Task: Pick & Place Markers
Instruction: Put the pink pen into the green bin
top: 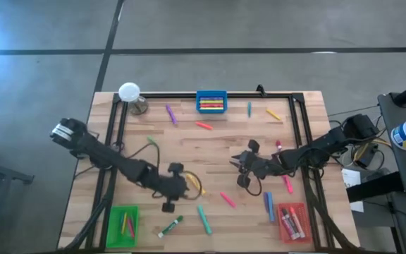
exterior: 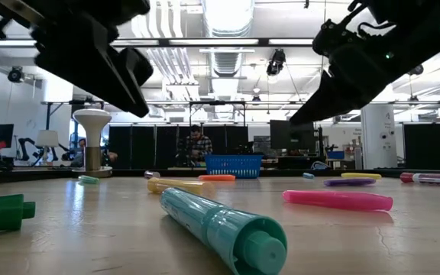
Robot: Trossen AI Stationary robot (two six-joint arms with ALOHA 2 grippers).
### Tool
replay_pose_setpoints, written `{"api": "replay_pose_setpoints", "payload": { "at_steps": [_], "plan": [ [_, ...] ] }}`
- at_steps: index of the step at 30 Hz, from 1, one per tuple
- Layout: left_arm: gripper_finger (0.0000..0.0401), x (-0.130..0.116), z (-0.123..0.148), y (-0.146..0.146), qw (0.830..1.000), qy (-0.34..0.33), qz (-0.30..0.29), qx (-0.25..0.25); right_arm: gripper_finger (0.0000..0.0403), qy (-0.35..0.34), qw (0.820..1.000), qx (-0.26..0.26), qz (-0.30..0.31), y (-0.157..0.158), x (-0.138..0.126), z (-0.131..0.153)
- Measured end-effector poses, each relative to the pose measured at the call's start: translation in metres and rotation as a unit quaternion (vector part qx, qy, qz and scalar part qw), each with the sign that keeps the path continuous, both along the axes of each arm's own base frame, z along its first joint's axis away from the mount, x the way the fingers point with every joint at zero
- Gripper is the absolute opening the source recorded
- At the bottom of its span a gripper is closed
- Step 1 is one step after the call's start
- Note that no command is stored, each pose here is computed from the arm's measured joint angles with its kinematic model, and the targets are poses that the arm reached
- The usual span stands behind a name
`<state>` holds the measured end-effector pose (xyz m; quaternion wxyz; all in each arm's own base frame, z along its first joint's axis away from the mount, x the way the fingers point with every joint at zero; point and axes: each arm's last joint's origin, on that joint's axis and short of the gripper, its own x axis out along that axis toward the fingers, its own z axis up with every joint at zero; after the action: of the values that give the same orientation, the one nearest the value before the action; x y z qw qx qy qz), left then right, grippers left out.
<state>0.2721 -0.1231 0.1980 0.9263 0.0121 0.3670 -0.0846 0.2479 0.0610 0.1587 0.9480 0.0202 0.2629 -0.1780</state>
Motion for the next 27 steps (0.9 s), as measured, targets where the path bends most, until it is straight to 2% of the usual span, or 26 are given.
{"api": "replay_pose_setpoints", "payload": {
  "at_steps": [2, 8, 12, 16, 19, 21, 25, 27],
  "plan": [
    [0.0101, 0.007, -0.002, -0.011, 1.0, 0.002, -0.019, 0.009, 0.0106, 0.002, 1.0, 0.011, 0.011, 0.001, 0.0, 0.0],
    [0.0101, 0.026, -0.007, -0.029, 0.997, -0.001, -0.068, 0.047, 0.0121, 0.001, 0.993, 0.104, 0.049, 0.013, 0.002, 0.0],
    [0.0101, 0.03, -0.008, -0.031, 0.996, -0.005, -0.084, 0.037, 0.0147, 0.037, 0.984, 0.161, 0.067, 0.036, 0.001, -0.008],
    [0.0101, 0.029, -0.012, -0.029, 0.996, -0.034, -0.077, 0.017, 0.0178, 0.096, 0.974, 0.197, 0.052, 0.066, -0.001, -0.016],
    [0.0099, 0.027, -0.021, -0.023, 0.997, -0.06, -0.054, -0.009, 0.0194, 0.12, 0.969, 0.212, 0.034, 0.087, 0.0, -0.021],
    [0.0093, 0.025, -0.029, -0.015, 0.996, -0.078, -0.018, -0.023, 0.0199, 0.119, 0.966, 0.227, 0.029, 0.099, 0.005, -0.023],
    [0.0066, 0.018, -0.044, 0.003, 0.99, -0.118, 0.072, -0.029, 0.0201, 0.127, 0.964, 0.233, 0.019, 0.112, 0.017, -0.031],
    [0.0047, 0.015, -0.047, 0.01, 0.984, -0.144, 0.097, -0.042, 0.0201, 0.137, 0.964, 0.226, 0.016, 0.117, 0.023, -0.035]
  ]
}}
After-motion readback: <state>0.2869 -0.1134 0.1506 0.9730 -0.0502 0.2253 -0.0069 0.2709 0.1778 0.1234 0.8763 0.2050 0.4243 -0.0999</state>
